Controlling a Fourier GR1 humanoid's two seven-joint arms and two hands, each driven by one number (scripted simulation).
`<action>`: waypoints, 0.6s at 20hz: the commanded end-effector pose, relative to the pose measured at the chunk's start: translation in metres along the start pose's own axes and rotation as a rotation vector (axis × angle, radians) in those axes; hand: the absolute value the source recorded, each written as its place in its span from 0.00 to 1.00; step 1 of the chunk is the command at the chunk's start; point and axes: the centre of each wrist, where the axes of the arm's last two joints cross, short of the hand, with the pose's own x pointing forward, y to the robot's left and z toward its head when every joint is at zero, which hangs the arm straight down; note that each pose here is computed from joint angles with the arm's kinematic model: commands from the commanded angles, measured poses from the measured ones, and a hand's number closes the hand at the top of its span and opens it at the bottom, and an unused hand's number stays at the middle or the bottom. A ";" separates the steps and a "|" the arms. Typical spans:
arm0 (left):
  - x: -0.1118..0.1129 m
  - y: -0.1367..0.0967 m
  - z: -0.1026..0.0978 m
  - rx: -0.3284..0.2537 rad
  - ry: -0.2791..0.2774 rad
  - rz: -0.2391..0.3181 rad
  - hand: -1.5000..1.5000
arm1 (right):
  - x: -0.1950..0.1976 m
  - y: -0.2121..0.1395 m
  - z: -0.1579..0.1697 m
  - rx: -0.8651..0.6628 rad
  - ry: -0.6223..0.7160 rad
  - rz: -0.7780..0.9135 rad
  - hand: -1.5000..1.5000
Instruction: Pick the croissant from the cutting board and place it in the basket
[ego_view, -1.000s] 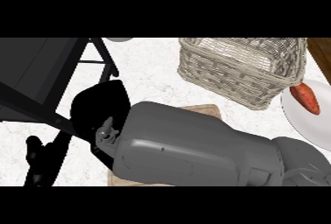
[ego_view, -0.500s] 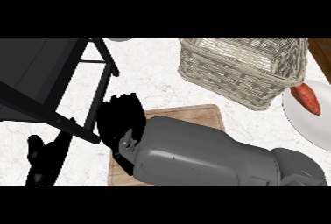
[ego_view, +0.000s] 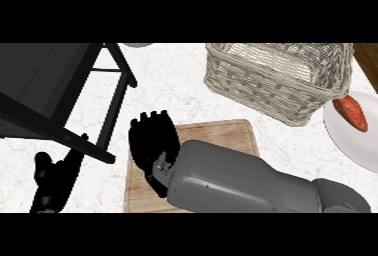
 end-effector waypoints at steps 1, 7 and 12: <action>-0.018 -0.007 -0.010 0.002 0.135 0.016 0.50 | -0.012 0.023 -0.009 -0.029 0.057 -0.010 0.00; -0.029 -0.016 0.006 -0.013 0.129 0.006 0.50 | -0.001 0.030 -0.019 0.017 0.075 0.001 0.00; -0.029 0.007 0.005 -0.018 0.126 0.008 0.50 | -0.006 0.045 -0.024 0.075 0.122 0.057 0.00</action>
